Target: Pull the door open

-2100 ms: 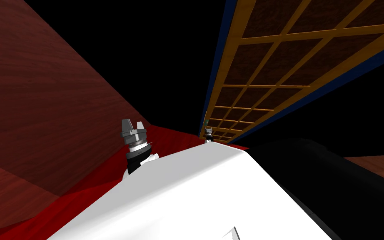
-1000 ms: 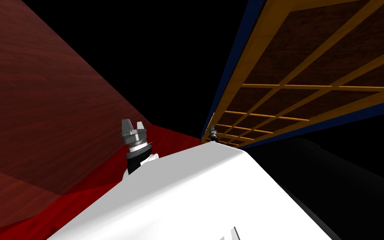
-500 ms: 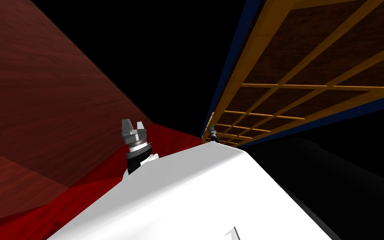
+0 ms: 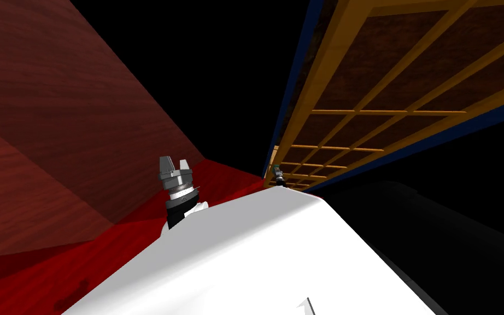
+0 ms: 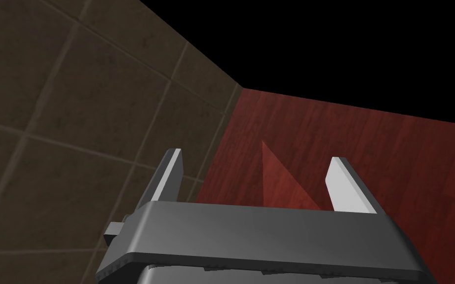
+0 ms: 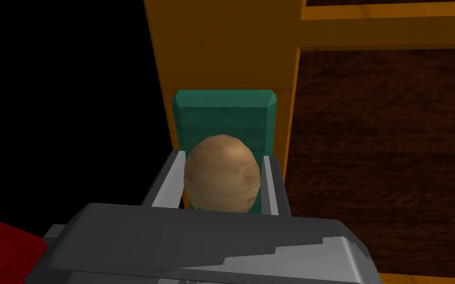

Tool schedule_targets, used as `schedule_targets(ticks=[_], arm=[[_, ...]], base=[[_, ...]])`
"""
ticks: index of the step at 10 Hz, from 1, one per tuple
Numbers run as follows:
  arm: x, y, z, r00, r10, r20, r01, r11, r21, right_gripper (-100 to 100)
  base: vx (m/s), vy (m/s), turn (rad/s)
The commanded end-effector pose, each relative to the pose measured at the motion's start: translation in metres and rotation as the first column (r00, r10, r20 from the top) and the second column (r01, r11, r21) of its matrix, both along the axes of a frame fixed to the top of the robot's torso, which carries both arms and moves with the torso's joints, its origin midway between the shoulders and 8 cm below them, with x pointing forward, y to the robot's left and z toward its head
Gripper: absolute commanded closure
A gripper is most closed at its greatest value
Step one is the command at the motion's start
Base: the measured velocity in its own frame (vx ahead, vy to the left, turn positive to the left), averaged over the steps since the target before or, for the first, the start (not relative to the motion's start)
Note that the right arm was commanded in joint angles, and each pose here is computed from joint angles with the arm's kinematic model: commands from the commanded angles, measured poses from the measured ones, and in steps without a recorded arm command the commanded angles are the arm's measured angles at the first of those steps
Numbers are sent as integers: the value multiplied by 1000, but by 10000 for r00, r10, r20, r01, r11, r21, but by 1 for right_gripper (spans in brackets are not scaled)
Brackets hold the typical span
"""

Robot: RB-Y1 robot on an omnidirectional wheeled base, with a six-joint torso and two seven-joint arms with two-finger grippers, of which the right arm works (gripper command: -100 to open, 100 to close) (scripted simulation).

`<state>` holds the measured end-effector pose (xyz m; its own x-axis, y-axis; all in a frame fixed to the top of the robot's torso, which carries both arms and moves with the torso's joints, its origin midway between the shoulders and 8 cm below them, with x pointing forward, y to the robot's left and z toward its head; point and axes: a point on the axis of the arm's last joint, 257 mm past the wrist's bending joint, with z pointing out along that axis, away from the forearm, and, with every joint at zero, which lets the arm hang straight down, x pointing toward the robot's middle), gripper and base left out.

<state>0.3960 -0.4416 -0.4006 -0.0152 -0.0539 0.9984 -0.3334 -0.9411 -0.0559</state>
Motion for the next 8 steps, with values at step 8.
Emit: schedule_targets(ticks=[8], arm=[[-7,26,0,9907,1362,56,-1363,9907,41,100]], base=[[-218,-19,74]])
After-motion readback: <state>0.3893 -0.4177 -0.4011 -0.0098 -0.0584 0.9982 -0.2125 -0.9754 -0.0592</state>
